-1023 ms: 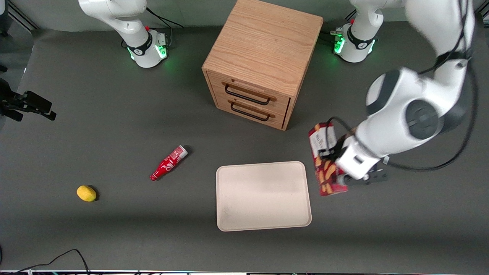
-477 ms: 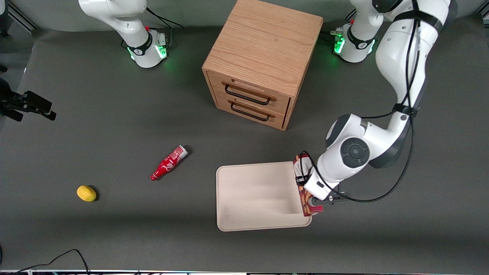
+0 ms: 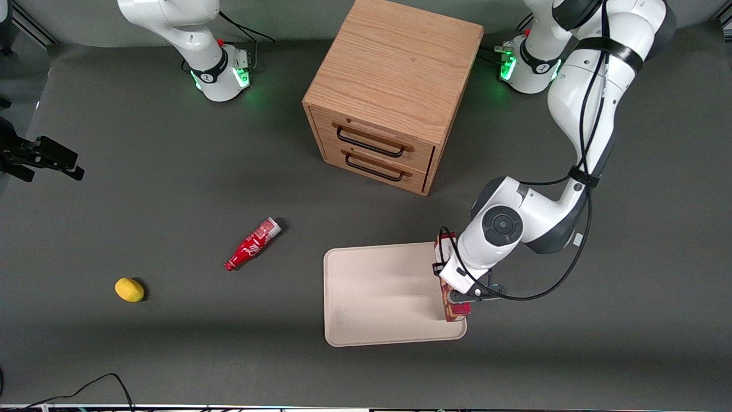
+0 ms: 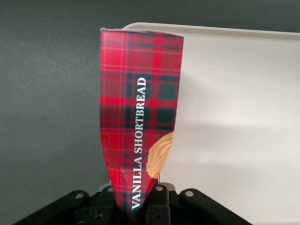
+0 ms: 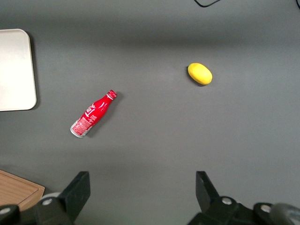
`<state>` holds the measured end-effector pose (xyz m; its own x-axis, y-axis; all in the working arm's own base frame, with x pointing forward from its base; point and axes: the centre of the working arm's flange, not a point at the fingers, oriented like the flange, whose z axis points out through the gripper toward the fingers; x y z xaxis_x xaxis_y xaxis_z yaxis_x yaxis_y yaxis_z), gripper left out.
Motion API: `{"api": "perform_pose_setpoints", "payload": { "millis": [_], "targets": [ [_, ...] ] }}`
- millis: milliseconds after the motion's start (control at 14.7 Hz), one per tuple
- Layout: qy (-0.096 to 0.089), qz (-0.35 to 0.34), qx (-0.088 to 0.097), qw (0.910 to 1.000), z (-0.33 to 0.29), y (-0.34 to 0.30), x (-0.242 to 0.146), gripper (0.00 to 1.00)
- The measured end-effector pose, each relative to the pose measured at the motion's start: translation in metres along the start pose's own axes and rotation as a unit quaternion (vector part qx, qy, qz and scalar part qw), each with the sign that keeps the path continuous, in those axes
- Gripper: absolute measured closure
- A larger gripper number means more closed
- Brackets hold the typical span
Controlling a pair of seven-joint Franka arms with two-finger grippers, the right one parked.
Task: Place red cookie box on tray
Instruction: 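Set the box down on the tray edge and open the left gripper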
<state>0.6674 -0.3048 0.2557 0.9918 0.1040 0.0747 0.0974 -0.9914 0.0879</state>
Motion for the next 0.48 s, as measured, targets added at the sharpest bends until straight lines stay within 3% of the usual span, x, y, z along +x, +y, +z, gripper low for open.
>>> {"api": "perform_pose_setpoints", "payload": {
  "millis": [205,273,477],
  "targets": [
    [0.002,0.002,0.0,1.0,0.0055,-0.0005,-0.0006,0.81],
    [0.004,0.003,-0.002,1.0,0.0069,-0.0002,-0.0003,0.76],
    [0.007,0.002,-0.005,1.0,0.0083,0.0,0.0005,0.44]
  ]
}}
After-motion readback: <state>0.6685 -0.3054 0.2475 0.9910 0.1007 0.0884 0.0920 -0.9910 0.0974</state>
